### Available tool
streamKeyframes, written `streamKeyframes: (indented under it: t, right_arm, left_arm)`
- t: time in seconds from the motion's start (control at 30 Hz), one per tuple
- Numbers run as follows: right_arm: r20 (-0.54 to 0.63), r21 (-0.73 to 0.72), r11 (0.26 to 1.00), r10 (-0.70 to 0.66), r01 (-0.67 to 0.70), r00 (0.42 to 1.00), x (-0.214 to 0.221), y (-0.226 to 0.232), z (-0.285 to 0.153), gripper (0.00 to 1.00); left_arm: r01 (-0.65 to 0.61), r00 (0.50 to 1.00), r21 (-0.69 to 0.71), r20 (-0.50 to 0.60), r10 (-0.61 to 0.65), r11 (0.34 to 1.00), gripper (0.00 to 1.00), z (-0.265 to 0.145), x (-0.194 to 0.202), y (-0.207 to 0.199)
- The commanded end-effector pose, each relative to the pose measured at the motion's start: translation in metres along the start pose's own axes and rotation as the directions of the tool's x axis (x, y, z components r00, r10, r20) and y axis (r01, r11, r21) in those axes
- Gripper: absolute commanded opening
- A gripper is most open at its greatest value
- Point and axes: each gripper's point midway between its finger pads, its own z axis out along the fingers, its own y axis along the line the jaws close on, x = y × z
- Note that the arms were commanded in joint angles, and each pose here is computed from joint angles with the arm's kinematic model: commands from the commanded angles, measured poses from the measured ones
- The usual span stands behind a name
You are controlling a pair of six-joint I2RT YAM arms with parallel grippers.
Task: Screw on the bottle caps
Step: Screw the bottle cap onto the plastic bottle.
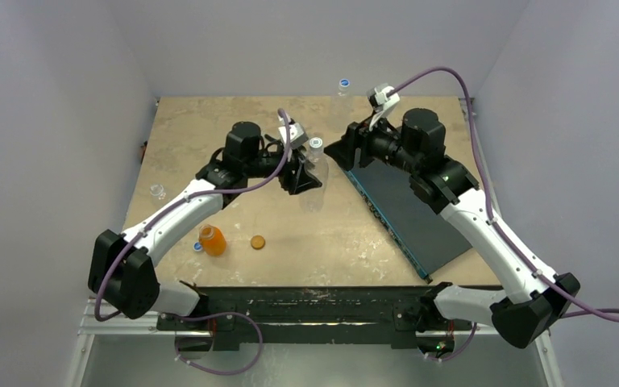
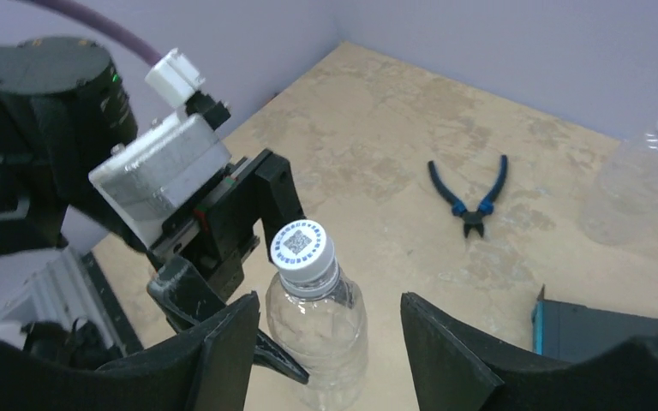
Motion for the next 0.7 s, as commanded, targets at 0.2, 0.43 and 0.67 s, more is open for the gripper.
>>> streamKeyframes:
  t: [0.2, 0.43, 0.67]
  right_arm:
    - [0.096, -0.447, 0.876, -0.156, 0.183, 0.983, -0.011, 0.073, -0.028, 0.63]
    - [0.076, -0.506, 0.845, -0.157, 0.174, 0.985, -0.006, 0.081, -0.028, 0.64]
    - [0.062, -0.56, 0.812, -0.157, 0.165, 0.986, -0.002, 0.087, -0.025, 0.65]
  left_arm:
    - [-0.033, 0.999, 0.345, 0.034, 0.023, 0.938, 0.0, -0.036, -0.014, -0.079]
    - [-0.022, 1.0, 0.4, 0.026, 0.013, 0.916, 0.0, -0.044, -0.012, -0.092]
    - [-0.03, 0.999, 0.438, 0.035, 0.017, 0.898, 0.0, -0.046, -0.014, -0.099]
